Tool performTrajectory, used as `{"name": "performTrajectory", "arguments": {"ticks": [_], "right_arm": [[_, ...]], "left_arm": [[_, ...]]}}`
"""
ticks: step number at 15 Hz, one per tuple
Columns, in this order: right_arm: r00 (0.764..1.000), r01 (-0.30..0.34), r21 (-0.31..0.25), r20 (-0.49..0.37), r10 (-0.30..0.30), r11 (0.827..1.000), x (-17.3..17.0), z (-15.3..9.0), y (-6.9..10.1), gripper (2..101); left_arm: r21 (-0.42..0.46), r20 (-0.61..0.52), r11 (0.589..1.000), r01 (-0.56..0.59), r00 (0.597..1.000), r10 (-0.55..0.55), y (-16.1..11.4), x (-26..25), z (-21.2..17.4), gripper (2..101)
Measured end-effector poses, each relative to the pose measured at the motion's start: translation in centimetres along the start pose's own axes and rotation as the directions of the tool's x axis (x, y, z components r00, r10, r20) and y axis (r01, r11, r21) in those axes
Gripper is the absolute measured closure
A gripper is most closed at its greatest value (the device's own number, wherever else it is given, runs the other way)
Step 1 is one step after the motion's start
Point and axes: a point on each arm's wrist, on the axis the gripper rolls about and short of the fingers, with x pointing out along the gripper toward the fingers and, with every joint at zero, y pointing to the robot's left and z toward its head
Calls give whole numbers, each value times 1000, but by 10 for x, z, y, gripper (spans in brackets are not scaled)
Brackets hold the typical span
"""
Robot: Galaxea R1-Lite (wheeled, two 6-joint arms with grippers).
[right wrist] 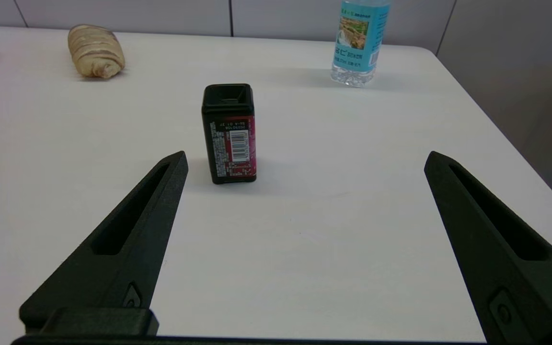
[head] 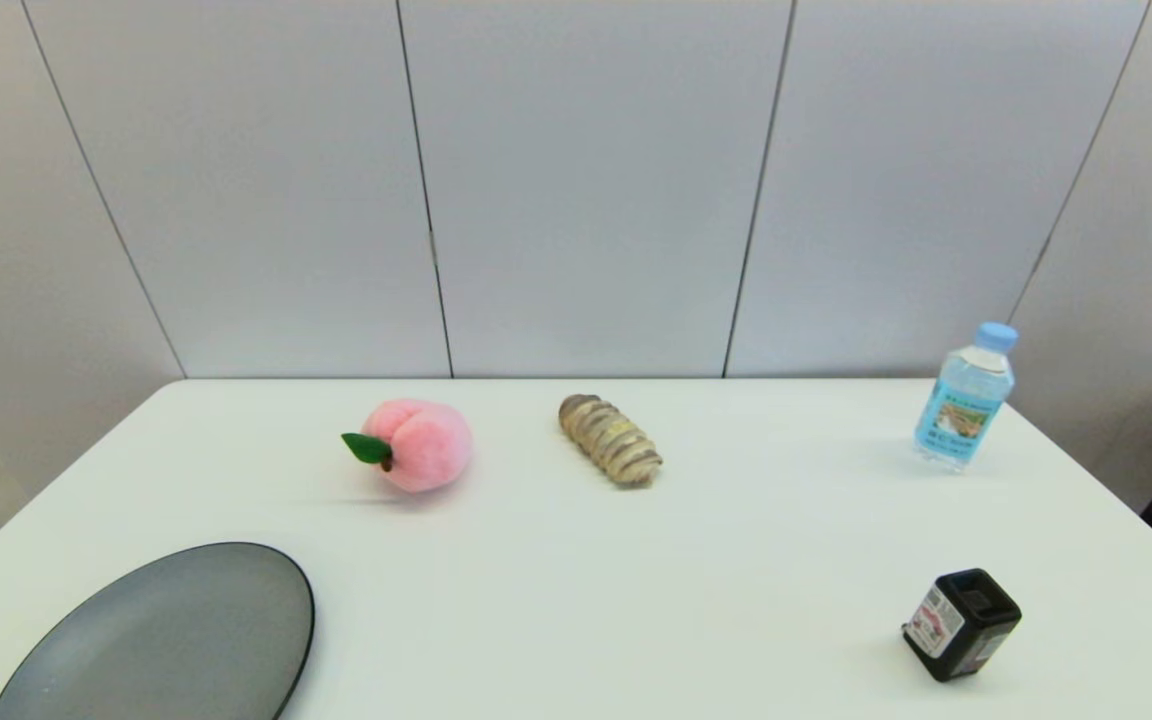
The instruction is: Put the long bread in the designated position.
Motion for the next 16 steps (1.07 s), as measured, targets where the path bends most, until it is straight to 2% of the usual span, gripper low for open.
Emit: {"name": "performTrajectory", "arguments": {"ticks": [16], "right_arm": [[1000,1,5,0,-1,1000,0,0,0,43]], "left_arm": [[0,0,1000,0,1000,0,0,0,0,53]]}}
